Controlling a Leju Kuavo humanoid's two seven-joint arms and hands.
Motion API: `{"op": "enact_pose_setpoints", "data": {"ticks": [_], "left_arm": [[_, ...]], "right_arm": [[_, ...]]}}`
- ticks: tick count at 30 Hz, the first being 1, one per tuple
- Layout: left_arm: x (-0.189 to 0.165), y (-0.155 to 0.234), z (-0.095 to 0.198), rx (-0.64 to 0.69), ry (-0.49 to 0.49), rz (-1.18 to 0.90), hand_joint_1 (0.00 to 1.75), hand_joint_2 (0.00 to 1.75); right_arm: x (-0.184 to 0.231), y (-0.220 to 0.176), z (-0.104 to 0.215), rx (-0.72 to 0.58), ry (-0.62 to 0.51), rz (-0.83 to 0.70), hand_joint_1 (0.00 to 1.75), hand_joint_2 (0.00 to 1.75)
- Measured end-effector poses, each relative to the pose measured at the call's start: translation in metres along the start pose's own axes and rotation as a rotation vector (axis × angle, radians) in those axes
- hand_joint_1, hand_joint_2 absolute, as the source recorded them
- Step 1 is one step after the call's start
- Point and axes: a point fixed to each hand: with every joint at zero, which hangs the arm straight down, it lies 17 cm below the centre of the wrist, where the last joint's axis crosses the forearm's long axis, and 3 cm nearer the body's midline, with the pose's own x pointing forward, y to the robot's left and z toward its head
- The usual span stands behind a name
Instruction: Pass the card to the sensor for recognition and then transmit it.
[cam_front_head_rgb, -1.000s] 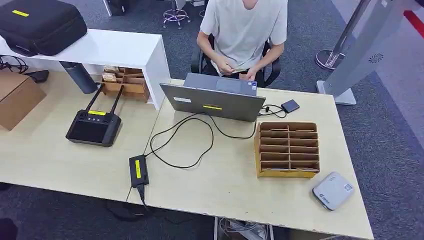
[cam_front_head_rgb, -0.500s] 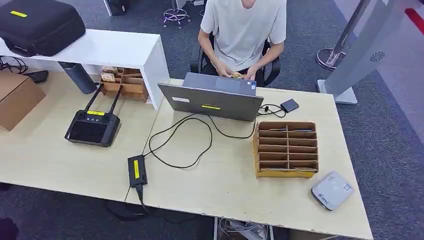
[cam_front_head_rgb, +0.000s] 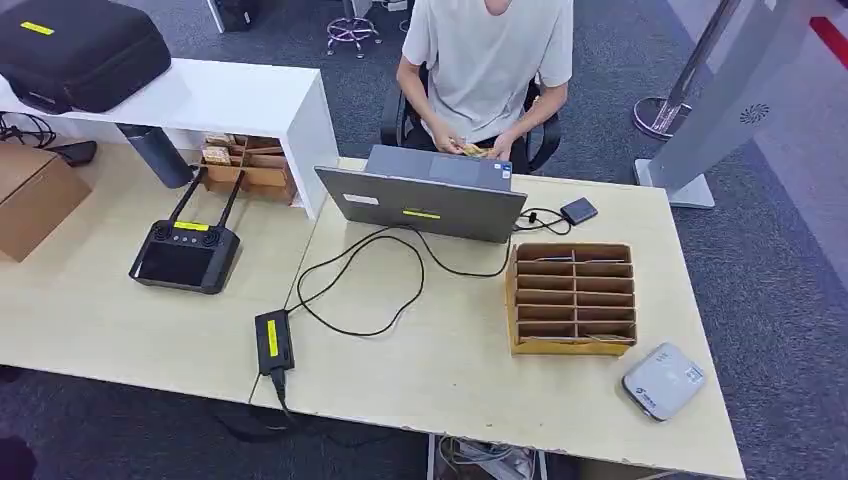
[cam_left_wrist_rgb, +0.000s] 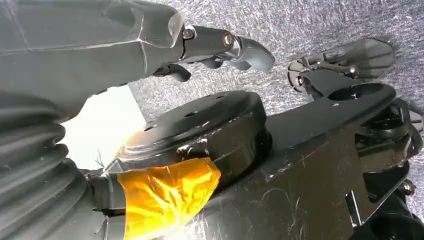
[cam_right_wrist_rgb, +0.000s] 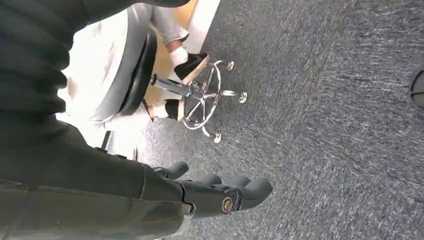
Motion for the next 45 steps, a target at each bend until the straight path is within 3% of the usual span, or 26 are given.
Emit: {"op": "enact_pose_setpoints", "data": {"ticks": [25,45], "left_arm": [[-0.004,0.012,0.002,-0.043,0.016,-0.011,0.0,1.75],[-0.006,0.013,0.002,-0.051,0.028,-0.006,0.0,1.75]], "right_arm": [[-0.032,-0.035,-0.002,-0.048,0.018,0.022,0.0,1.75],[-0.032,-0.039,-0.002,-0.063,0.0,0.018,0.0,1.75]]}}
